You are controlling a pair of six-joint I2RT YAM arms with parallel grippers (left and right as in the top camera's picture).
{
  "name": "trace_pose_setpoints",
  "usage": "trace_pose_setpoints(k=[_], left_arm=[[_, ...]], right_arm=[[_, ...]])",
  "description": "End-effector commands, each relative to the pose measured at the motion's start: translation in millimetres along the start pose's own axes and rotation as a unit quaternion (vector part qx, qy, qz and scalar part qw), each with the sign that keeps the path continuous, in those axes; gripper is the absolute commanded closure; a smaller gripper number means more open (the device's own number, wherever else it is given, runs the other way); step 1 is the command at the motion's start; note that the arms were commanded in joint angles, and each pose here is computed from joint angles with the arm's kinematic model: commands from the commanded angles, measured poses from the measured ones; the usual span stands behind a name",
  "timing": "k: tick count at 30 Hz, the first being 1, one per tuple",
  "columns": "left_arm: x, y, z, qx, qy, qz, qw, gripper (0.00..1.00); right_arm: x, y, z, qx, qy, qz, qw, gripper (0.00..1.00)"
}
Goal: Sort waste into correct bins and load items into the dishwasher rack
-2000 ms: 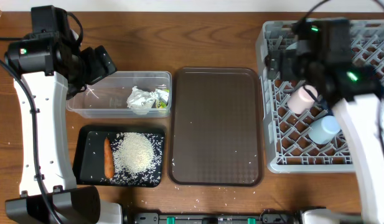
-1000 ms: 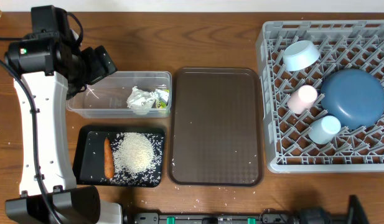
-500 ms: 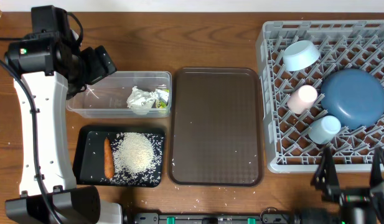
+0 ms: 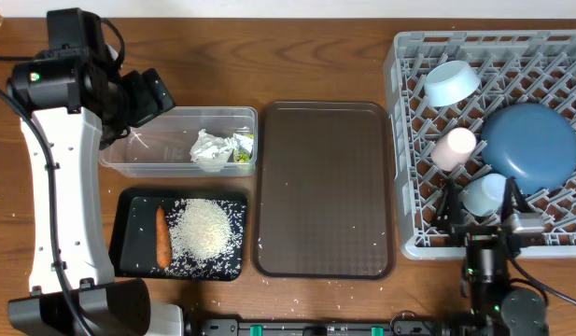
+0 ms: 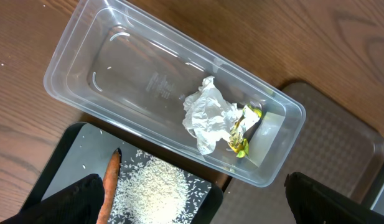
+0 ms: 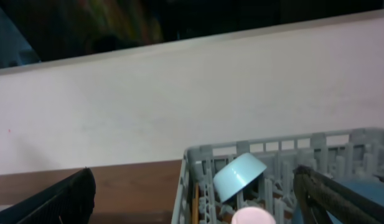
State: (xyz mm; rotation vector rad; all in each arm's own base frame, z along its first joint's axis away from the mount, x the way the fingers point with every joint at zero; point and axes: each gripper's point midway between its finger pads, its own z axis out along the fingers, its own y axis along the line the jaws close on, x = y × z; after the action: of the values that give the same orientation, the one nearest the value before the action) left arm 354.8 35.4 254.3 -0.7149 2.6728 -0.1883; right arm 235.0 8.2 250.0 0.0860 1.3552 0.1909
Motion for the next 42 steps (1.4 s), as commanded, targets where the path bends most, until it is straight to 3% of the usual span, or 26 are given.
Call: trace_pose_setpoints(k=[1, 15, 42], left_arm=[[-2.7, 2.6, -2.2, -0.005, -0.005, 0.007, 1.0, 0.05], [-2.7, 2.6, -2.2, -0.005, -0.005, 0.007, 1.0, 0.05], [-2.6, 2.6, -2.2, -0.005, -0.005, 0.007, 1.0, 0.05]], right_arm=[[13.6, -3.6, 0.8, 0.0, -0.006, 0.013, 1.0, 0.01], [92.0, -16.0, -9.1, 0.02, 0.142, -0.035, 0.989, 0.01], [92.2, -13.1, -9.0, 0.015, 0.143, -0.035, 0.989, 0.01]])
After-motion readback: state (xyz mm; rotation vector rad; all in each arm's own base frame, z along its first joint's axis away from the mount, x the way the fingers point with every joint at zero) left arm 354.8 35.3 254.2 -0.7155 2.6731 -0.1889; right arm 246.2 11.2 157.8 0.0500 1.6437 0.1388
